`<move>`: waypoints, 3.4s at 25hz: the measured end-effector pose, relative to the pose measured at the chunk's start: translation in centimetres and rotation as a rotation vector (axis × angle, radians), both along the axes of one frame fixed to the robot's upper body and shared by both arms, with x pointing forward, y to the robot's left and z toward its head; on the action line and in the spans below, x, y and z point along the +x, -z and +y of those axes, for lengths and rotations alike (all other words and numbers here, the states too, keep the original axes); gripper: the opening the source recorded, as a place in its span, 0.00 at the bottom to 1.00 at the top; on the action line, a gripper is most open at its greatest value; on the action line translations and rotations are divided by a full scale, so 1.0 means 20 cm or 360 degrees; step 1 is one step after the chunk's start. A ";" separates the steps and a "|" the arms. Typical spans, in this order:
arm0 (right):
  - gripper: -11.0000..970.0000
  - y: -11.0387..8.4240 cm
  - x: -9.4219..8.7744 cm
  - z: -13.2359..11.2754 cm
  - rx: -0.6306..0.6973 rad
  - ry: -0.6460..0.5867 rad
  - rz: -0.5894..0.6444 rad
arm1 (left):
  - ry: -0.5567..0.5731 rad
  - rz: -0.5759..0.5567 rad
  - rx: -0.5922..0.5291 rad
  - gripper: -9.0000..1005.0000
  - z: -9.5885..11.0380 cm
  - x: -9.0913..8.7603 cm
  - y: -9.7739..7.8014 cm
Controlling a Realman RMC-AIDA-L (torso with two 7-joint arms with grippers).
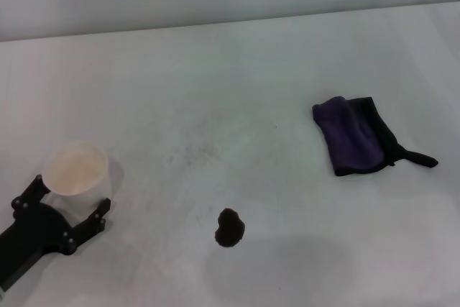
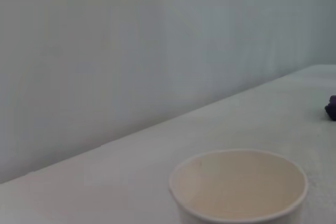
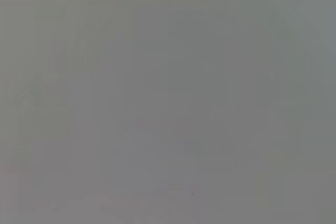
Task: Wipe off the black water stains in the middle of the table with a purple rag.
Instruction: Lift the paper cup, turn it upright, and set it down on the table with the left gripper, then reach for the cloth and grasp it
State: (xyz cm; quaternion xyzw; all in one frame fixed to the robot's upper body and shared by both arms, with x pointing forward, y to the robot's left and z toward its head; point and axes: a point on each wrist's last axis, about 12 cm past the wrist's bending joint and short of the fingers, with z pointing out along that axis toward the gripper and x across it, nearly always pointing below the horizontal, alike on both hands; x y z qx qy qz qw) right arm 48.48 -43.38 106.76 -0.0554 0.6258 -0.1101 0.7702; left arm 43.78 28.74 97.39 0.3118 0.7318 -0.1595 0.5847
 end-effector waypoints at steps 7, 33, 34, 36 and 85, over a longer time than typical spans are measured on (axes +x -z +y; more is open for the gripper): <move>0.90 0.01 -0.02 0.00 0.0011 -0.0001 0.0003 | -0.0021 -0.0027 -0.0020 0.89 0.02 -0.06 0.00; 0.90 0.05 -0.09 -0.02 0.0112 0.0014 0.0025 | -0.0563 -0.0232 -0.0421 0.89 0.16 -0.30 -0.06; 0.90 0.05 -0.09 -0.02 0.0119 0.0018 0.0033 | -0.0580 -0.0245 -0.0425 0.89 0.17 -0.31 -0.07; 0.90 0.06 -0.09 -0.01 0.0125 0.0020 0.0045 | -0.0635 -0.0269 -0.0425 0.89 0.20 -0.32 -0.07; 0.89 0.05 -0.09 -0.04 0.0979 -0.0173 0.0046 | -0.0834 -0.0449 -0.0413 0.88 0.27 0.20 -0.23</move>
